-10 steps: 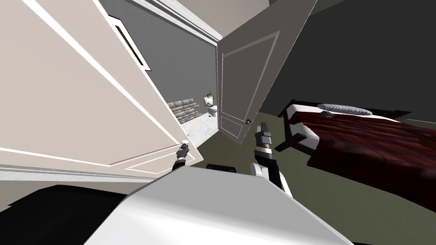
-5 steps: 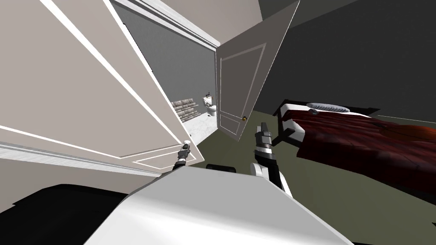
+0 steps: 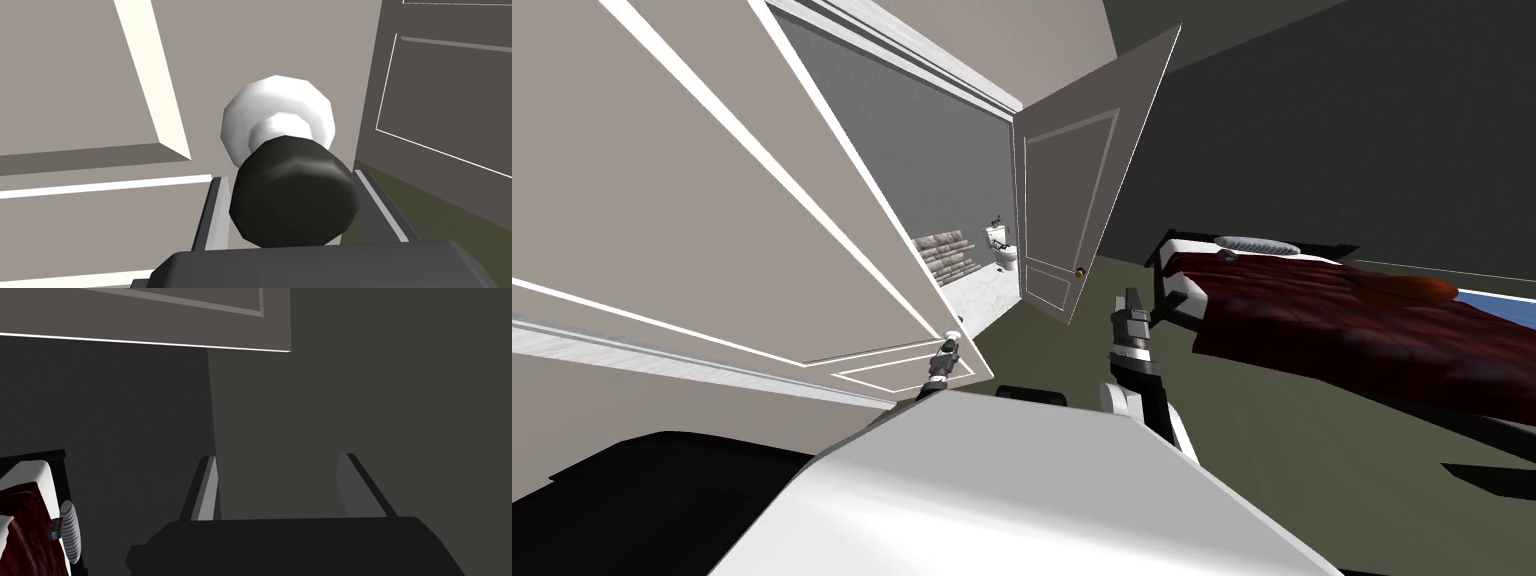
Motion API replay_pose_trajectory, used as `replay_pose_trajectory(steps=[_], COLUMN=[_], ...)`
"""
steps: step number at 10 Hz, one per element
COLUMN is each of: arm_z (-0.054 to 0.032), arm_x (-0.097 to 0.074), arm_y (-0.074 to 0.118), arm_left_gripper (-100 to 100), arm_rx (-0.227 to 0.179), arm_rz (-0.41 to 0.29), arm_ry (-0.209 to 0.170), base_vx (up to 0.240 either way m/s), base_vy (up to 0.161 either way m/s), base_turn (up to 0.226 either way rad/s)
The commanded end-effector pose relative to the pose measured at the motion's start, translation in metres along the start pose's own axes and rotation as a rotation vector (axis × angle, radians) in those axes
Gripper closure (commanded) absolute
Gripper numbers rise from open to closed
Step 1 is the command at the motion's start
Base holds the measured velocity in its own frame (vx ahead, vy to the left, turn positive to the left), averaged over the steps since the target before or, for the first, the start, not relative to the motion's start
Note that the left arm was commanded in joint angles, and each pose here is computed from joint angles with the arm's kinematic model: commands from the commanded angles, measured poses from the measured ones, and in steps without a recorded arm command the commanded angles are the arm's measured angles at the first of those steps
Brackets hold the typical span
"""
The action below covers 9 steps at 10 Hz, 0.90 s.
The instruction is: Pull the door open
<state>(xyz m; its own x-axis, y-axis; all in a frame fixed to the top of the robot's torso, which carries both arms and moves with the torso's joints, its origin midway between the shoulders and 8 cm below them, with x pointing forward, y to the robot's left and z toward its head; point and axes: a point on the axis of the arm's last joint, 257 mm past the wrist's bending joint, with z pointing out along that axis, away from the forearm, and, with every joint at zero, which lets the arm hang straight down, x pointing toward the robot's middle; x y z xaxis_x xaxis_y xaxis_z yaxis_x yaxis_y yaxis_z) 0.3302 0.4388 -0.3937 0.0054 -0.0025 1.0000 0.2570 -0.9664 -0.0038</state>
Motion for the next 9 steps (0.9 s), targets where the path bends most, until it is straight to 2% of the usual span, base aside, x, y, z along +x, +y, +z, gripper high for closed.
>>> replay_pose_trajectory(steps=[1, 5, 6, 7, 9], arm_z=[-0.0053, -0.0159, -0.0143, -0.0208, -0.0247], arm_x=[0.000, 0.002, -0.001, -0.002, -0.001], arm_y=[0.003, 0.010, 0.010, 0.010, 0.010], arm_left_gripper=[100, 100, 100, 100, 100], arm_rx=[-0.025, -0.081, -0.074, -0.093, -0.107], arm_rz=[0.000, -0.004, -0.002, -0.002, -0.002], arm_ry=[0.001, 0.005, -0.002, -0.004, -0.001], base_vx=[-0.205, -0.195, -0.087, -0.151, -0.182], base_vy=[0.045, 0.019, -0.001, 0.032, 0.026], base_turn=[-0.091, -0.078, -0.024, -0.147, -0.095])
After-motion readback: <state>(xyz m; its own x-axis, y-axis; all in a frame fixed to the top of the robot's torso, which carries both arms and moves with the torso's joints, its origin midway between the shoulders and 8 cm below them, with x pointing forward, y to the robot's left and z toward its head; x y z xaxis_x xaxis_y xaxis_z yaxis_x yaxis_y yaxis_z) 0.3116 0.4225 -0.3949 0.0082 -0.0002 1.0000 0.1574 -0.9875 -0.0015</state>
